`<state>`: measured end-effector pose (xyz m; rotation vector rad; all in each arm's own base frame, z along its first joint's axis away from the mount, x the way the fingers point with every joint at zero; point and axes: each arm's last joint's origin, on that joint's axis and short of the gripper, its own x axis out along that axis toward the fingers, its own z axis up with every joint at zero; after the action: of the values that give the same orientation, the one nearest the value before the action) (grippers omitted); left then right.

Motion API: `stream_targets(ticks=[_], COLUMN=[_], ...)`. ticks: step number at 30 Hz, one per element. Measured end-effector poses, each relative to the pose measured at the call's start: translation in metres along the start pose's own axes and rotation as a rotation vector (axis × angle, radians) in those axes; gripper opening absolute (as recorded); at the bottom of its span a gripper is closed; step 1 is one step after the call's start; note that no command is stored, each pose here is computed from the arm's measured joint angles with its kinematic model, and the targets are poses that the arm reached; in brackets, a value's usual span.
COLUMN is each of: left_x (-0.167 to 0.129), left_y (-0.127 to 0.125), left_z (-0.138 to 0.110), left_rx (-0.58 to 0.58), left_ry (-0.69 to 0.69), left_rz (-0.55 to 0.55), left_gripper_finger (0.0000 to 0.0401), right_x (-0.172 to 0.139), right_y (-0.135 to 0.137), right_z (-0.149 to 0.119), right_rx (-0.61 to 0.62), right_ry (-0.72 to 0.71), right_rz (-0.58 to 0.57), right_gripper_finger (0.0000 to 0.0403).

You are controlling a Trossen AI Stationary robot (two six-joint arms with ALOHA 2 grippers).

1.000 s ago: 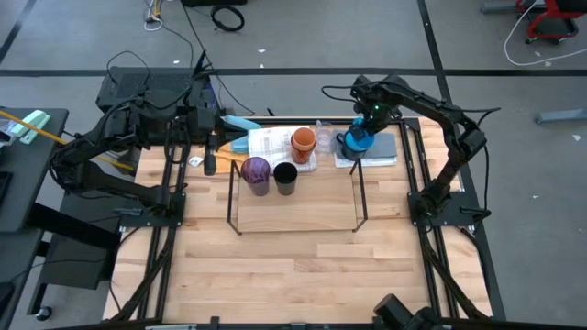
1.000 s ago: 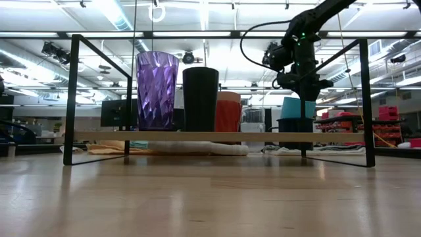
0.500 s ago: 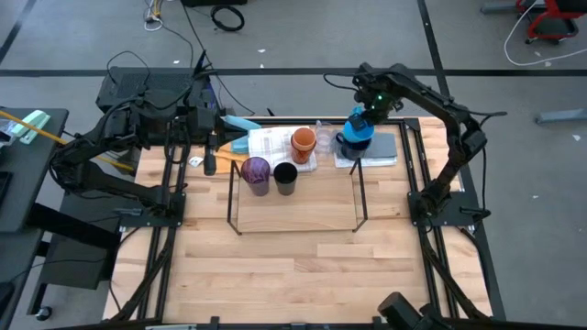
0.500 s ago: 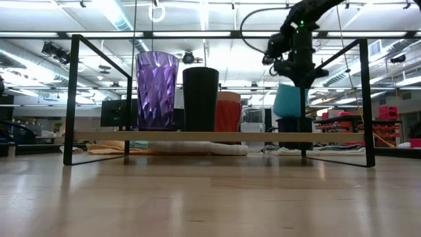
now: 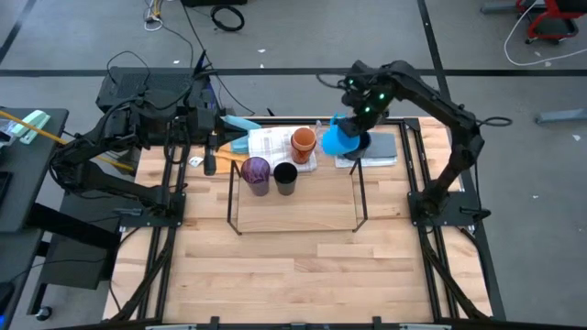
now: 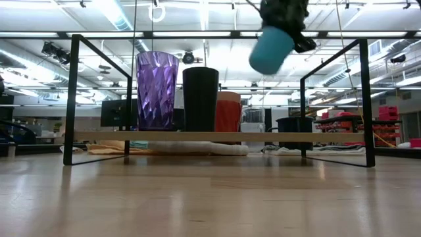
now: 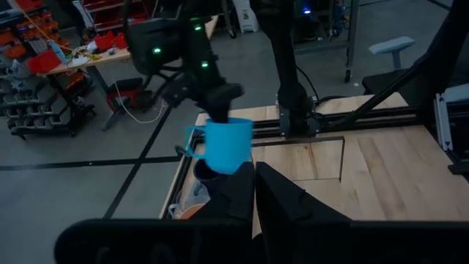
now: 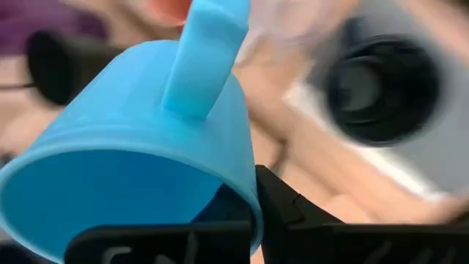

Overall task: Stack small to large cups/mugs on shelf
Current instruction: Put the blue mug on the shelf

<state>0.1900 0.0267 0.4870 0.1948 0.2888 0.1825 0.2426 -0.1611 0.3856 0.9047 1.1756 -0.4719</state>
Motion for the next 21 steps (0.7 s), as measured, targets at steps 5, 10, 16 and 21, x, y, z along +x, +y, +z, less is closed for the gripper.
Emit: stream_targets(ticks=[5, 10, 16, 21], left_x=[0.0, 0.0, 0.0, 0.0], left_y=[0.0, 0.0, 0.0, 0.0], left_z=[0.0, 0.0, 0.0, 0.0], left_rx=[0.002, 0.002, 0.003, 0.003], left_ry=[0.0, 0.0, 0.0, 0.001], left_rz=[0.0, 0.0, 0.0, 0.0], left_gripper_finger=[0.0027, 0.0032, 0.0025, 0.0019], right_x=[0.012, 0.028, 0.048, 0.073], right_y=[0.042, 0.072, 0.086, 0.093], right_z=[-0.02, -0.037, -0.043, -0.038], right_rx=[-0.046, -0.049, 0.091, 0.178], right_ry=[0.068, 0.093, 0.051, 0.094], right_rz=[0.045, 0.002, -0.101, -0.162], right_gripper_finger=[0.0005, 0.0005, 0.0005, 0.0005])
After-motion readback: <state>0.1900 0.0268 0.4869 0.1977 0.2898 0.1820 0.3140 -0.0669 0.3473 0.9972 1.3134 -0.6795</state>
